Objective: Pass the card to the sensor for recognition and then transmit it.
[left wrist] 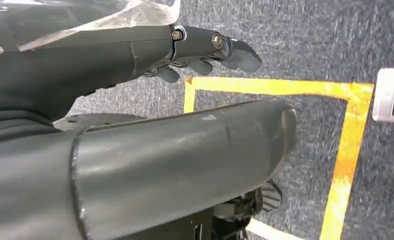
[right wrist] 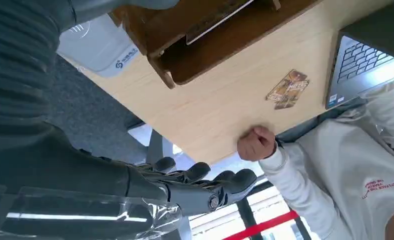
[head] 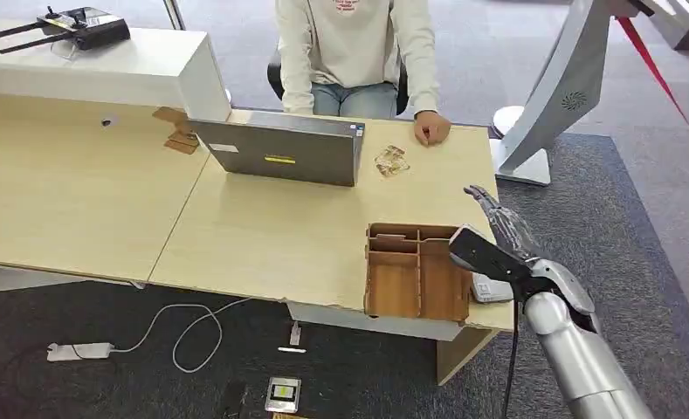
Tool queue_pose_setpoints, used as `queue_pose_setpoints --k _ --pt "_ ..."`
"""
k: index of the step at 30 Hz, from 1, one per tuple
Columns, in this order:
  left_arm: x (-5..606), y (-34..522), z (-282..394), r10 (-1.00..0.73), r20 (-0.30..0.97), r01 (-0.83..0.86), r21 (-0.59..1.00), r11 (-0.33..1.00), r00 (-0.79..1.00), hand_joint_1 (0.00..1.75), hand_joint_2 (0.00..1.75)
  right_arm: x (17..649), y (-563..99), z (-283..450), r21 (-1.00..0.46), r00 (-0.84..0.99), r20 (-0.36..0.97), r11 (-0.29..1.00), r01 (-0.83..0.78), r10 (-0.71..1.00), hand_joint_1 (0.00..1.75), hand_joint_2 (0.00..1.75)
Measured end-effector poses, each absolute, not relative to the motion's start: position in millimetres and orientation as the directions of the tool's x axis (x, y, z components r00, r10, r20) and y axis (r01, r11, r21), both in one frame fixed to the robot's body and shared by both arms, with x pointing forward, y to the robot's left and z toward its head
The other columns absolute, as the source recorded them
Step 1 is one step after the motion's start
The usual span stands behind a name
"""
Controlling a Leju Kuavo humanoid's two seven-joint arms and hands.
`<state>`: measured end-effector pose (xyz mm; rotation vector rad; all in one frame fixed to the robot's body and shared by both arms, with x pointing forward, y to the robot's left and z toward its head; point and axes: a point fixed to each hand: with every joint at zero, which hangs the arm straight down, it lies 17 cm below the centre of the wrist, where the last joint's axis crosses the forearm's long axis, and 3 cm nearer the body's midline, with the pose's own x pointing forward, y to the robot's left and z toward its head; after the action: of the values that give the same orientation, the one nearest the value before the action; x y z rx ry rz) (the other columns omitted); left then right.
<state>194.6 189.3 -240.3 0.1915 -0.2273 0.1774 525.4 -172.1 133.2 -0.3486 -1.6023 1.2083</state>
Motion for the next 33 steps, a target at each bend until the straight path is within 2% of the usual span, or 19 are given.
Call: queue_pose_setpoints --k 11,23,33 --pt "195.0 187.6 -240.0 0.153 0.24 -0.195 0.163 0.967 0.959 0.0 0.0 522.8 -162.1 130.4 -0.846 -0.399 0.531 0.444 -0.295 0.748 0.0 1.75" --pt "195.5 193.8 -239.6 0.136 0.248 -0.187 0.194 0.963 0.959 0.0 0.0 494.7 -112.2 114.5 -0.829 -0.414 0.558 0.469 -0.304 0.719 0.0 1.75" --pt "195.7 193.2 -239.7 0.146 0.249 -0.195 0.187 0.963 0.957 0.0 0.0 490.8 -96.7 118.0 -0.823 -0.434 0.568 0.479 -0.304 0.7 0.0 1.75"
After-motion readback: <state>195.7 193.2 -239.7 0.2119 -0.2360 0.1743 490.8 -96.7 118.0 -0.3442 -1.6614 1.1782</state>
